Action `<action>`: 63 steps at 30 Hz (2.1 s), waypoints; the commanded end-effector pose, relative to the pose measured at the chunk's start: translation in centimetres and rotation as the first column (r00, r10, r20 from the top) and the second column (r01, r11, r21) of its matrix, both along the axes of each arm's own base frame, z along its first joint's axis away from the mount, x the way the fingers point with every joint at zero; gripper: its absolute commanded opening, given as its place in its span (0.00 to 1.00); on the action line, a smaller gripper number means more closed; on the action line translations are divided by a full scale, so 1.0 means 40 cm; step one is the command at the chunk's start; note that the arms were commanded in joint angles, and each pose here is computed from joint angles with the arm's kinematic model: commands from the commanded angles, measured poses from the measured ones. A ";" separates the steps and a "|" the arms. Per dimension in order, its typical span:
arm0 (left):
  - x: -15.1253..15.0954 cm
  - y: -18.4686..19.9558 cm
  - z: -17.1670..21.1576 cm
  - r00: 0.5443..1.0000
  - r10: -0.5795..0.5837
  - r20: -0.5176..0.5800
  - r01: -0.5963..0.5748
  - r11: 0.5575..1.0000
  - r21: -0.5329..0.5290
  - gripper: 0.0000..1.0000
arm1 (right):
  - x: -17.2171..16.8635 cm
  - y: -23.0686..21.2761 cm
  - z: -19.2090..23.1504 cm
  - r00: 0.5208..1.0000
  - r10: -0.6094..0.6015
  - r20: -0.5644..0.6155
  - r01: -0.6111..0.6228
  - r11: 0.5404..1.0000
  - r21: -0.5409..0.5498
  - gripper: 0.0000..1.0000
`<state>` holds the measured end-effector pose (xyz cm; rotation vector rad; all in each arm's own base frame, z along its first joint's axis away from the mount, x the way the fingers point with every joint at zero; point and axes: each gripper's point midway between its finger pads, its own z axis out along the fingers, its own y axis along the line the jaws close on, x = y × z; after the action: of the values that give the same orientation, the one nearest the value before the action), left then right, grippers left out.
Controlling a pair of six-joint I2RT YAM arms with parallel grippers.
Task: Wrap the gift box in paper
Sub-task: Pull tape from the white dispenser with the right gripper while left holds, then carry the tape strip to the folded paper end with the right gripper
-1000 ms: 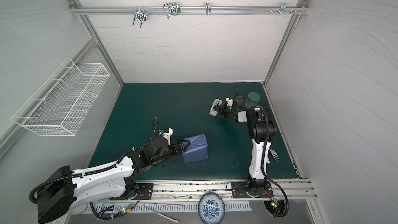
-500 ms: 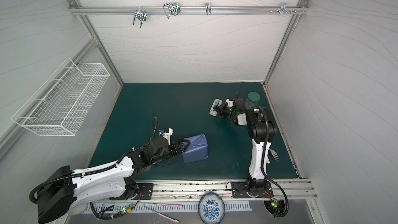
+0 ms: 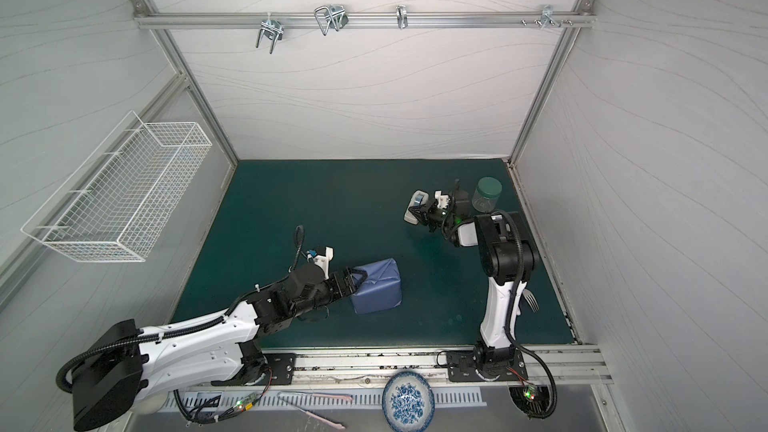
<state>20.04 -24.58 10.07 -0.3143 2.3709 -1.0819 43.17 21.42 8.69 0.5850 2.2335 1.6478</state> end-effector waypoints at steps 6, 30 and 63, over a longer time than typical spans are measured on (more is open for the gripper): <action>-0.037 0.075 -0.114 0.994 0.017 -0.106 0.004 0.982 0.190 0.94 | -0.076 0.045 0.005 0.998 0.062 0.016 -0.062 0.998 -0.008 0.00; -0.039 0.086 -0.116 0.993 0.026 -0.111 -0.004 0.981 0.196 0.94 | -0.118 -0.051 -0.277 0.974 -0.099 -0.202 0.032 0.950 -0.310 0.00; -0.036 0.073 -0.109 0.993 -0.013 -0.114 0.039 0.973 0.229 0.93 | -0.711 0.188 0.249 0.689 0.693 0.211 -0.588 0.705 -0.397 0.00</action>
<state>20.26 -24.49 10.20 -0.2712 2.4009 -1.0403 15.25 29.15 19.85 -0.5910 2.4090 1.5146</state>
